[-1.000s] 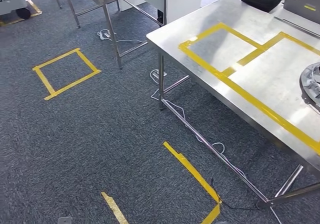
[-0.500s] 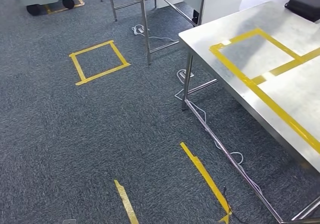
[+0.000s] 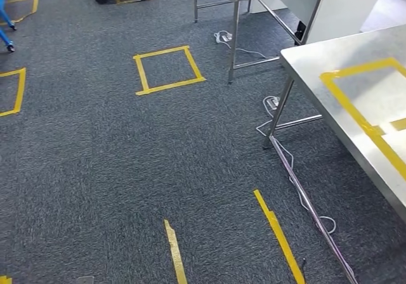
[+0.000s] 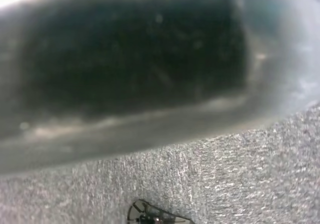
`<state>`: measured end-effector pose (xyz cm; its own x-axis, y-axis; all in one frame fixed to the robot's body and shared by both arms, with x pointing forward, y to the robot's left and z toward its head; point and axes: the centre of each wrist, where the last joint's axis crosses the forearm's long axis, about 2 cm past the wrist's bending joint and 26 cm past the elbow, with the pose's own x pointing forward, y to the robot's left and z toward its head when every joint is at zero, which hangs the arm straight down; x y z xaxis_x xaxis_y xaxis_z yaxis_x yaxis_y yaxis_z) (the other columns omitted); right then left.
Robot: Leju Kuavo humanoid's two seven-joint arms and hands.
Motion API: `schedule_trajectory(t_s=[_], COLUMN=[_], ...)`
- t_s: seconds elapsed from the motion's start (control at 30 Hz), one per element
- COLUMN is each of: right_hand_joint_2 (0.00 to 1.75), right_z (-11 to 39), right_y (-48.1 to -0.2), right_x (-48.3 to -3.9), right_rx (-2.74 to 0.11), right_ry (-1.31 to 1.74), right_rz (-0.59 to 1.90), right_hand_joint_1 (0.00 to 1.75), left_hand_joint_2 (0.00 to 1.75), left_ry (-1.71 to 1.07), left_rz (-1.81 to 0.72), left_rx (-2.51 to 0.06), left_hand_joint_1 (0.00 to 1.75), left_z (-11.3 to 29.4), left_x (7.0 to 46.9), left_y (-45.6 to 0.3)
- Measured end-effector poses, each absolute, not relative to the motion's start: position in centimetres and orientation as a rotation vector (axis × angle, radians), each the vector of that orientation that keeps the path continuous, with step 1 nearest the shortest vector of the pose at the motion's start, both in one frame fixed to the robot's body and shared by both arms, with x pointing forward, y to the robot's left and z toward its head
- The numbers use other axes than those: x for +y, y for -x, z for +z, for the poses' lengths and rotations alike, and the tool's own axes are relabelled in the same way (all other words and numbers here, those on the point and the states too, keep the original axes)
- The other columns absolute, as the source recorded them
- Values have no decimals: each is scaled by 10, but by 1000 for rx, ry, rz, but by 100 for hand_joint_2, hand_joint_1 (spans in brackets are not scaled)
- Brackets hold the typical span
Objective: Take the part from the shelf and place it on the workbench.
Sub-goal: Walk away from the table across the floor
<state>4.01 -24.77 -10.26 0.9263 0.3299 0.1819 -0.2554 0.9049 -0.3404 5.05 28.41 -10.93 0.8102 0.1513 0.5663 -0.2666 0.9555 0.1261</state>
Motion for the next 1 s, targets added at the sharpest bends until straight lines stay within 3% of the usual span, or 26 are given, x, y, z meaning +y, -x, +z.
schedule_trajectory(t_s=[0.53,1.0], right_hand_joint_2=[0,0], right_z=[-102,-102], right_y=[-40,-38], right_x=[-234,-235], right_rx=[-232,-257], right_ry=[315,299], right_rz=[265,230], right_hand_joint_1=[0,0], left_hand_joint_2=[0,0], left_ry=[-218,-211], left_rz=[232,216], left_rx=[-595,-596], left_hand_joint_1=[0,0], left_z=[-109,-109], left_x=[305,297], left_y=[-50,-51])
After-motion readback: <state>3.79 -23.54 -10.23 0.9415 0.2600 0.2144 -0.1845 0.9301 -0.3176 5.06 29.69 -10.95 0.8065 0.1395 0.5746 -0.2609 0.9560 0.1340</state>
